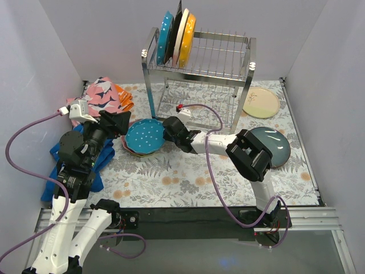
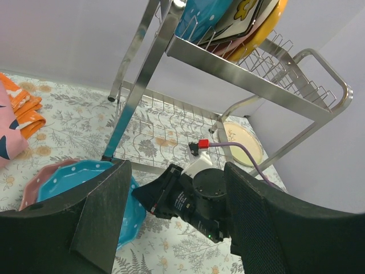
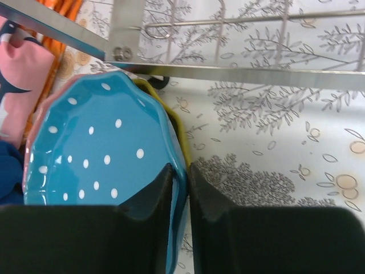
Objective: Unload the plates from the dish rack
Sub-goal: Place the plate at the center of the board.
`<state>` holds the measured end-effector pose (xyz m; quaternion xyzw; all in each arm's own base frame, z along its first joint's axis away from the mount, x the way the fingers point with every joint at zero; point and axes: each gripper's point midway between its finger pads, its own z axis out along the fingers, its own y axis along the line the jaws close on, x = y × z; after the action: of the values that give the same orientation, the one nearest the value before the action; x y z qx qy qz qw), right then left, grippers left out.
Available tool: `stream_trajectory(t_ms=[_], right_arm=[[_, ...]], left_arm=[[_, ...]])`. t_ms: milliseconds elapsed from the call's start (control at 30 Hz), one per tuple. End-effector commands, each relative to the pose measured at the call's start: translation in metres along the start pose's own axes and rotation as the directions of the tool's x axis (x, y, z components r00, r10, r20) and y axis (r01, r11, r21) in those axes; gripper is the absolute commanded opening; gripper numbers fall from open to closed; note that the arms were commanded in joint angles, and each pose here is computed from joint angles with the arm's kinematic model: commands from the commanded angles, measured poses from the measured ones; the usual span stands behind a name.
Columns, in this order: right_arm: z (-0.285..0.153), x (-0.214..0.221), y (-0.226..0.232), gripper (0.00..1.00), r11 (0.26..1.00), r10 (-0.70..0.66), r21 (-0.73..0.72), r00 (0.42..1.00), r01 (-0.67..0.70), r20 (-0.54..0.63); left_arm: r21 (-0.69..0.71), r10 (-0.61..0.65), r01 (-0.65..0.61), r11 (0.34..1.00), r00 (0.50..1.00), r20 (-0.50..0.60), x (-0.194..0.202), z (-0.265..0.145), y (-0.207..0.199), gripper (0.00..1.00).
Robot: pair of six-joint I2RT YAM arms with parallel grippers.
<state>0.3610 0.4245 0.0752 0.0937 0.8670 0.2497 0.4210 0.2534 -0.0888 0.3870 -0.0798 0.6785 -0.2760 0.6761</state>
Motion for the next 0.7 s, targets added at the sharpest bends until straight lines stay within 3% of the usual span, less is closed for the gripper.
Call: stream_trajectory(t_ms=[0,100,333,433,600,667], right_arm=[[0.001,-0.007,0.046,0.18,0.990,0.034,-0.141,0.999,-0.031,0.020],[0.006,-0.006,0.049,0.14,0.986,0.031,-0.165,0.999,-0.025,0.031],[0.015,-0.009,0.051,0.13,0.986,0.001,-0.166,0.998,0.010,0.065],[0.004,-0.015,0.049,0.25,0.985,-0.015,-0.171,0.997,0.027,0.073],[-0.050,-0.044,0.056,0.57,0.963,-0.120,-0.232,0.989,0.138,0.091],[-0.067,-0.046,0.049,0.62,0.955,-0.195,-0.216,0.979,0.202,0.054]], left_arm=[[-0.006,0.005,-0.005,1.000,1.000,0.012,-0.002,0.002,0.002,0.64],[-0.006,0.004,-0.004,1.000,1.000,0.010,-0.001,0.002,0.002,0.64],[-0.006,-0.001,0.001,1.000,1.000,0.012,-0.002,0.002,0.001,0.64],[-0.004,0.001,-0.001,1.000,1.000,0.007,-0.002,0.004,0.000,0.64],[0.027,0.002,-0.001,1.000,0.998,-0.060,0.006,0.019,-0.006,0.64],[0.046,-0.013,0.016,0.999,0.997,-0.070,0.001,0.029,-0.014,0.64]])
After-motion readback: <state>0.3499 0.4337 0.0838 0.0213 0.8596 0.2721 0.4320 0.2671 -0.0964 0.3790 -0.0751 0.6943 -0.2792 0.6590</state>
